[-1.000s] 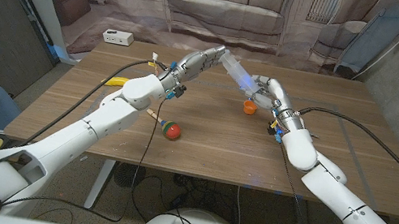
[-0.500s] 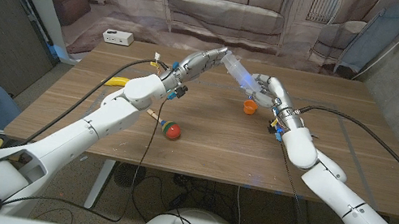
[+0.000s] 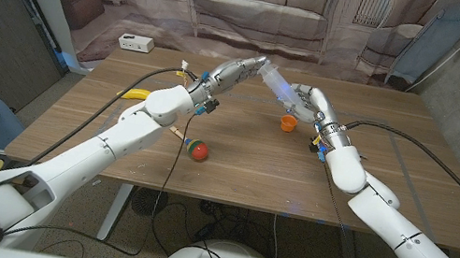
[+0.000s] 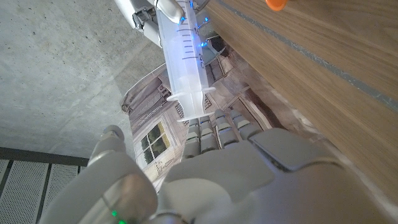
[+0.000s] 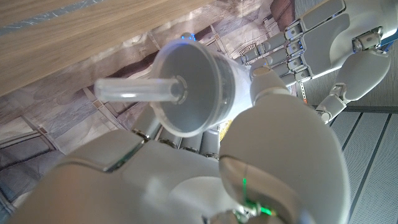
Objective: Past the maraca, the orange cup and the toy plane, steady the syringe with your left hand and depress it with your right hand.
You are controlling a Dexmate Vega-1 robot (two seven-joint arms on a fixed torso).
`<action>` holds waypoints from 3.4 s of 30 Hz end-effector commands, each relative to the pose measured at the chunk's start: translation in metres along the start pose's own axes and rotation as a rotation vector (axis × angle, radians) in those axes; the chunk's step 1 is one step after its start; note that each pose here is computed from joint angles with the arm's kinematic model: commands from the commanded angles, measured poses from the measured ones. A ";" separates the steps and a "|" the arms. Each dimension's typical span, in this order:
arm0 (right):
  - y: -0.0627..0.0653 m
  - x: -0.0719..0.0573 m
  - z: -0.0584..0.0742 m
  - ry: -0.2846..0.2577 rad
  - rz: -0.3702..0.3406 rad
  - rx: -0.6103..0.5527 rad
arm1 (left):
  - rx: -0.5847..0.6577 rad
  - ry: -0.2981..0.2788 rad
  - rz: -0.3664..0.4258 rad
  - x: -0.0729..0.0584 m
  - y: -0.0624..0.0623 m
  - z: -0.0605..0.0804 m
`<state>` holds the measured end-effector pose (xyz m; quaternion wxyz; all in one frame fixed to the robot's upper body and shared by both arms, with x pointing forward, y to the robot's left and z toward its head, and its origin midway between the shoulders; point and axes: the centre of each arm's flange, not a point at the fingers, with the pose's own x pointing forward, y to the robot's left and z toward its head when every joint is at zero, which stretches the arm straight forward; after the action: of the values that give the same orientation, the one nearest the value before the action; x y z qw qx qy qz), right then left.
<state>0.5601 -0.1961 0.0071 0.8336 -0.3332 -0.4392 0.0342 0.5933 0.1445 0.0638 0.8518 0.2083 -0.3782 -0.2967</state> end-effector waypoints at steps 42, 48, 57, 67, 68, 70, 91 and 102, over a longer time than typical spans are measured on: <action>-0.006 -0.009 0.001 -0.004 -0.016 -0.009 | 0.007 -0.003 0.002 0.000 -0.008 0.006; -0.005 -0.009 0.001 -0.009 -0.015 -0.005 | 0.011 0.003 0.009 -0.002 -0.006 0.006; -0.007 -0.010 0.001 -0.010 -0.022 -0.003 | 0.018 0.002 0.022 -0.003 -0.003 0.008; -0.006 -0.011 0.001 -0.008 -0.012 -0.004 | 0.024 0.003 0.036 -0.004 0.002 0.009; -0.006 -0.010 0.001 -0.010 -0.011 -0.004 | 0.023 0.003 0.037 -0.004 0.002 0.009; -0.006 -0.010 0.002 -0.012 -0.011 -0.006 | 0.024 0.001 0.040 -0.004 0.002 0.009; -0.009 -0.012 0.000 -0.009 -0.020 -0.013 | 0.034 0.002 0.137 -0.024 0.020 0.010; -0.010 -0.014 -0.002 0.006 -0.015 -0.027 | 0.043 0.003 0.221 -0.041 0.038 0.012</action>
<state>0.5505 -0.2068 0.0035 0.8299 -0.3352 -0.4452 0.0244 0.5790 0.1771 0.0702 0.8676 0.1956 -0.3973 -0.2261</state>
